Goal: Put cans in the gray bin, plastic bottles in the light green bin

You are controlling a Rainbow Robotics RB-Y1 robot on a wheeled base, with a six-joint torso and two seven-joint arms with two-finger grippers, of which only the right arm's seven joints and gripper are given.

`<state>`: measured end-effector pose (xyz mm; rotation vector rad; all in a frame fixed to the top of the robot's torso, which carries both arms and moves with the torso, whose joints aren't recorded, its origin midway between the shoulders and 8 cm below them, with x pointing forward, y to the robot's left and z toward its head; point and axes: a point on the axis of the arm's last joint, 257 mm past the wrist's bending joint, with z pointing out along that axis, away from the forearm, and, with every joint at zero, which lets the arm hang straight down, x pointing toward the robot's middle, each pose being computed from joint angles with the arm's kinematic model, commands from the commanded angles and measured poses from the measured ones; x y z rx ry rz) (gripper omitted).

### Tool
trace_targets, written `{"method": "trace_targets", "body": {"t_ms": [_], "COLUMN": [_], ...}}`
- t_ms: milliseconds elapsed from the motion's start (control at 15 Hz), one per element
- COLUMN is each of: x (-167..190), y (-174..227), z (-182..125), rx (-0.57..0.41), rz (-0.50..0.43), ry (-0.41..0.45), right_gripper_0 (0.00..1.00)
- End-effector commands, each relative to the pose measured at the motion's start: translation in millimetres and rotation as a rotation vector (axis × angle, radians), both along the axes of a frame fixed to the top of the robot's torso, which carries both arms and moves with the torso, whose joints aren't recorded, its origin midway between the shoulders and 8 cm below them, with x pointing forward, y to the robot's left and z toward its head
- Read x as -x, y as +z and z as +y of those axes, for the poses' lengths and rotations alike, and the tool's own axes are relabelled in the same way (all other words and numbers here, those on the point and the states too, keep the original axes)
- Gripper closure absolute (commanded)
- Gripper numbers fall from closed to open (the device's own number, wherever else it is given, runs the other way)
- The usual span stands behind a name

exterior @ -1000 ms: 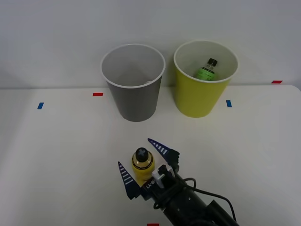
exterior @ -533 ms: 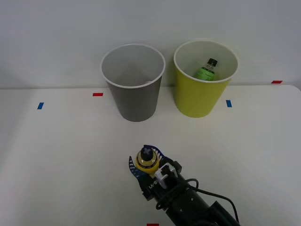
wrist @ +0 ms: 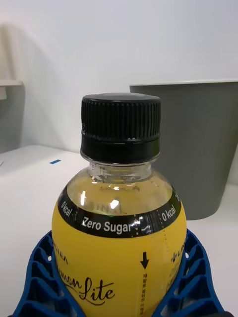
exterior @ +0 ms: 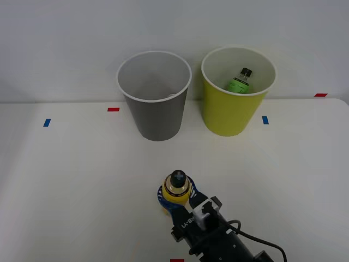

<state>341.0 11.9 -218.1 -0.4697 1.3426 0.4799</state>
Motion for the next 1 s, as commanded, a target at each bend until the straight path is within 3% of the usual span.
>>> {"method": "trace_targets", "body": {"t_ms": [67,267,533,1000], "x": [16.6,23.1,16.7,20.3], "y": [22.5,43.5,40.0,135.7], "z": [-15.7,-40.6,-90.8,-126.9], "rx": [-0.032,-0.097,-0.079,-0.254], "rz": [-0.027,-0.020,-0.016,-0.006], "ry": [-0.004,-0.046,-0.175,-0.203], "right_gripper_0": [1.00,1.00,1.00,1.00]}}
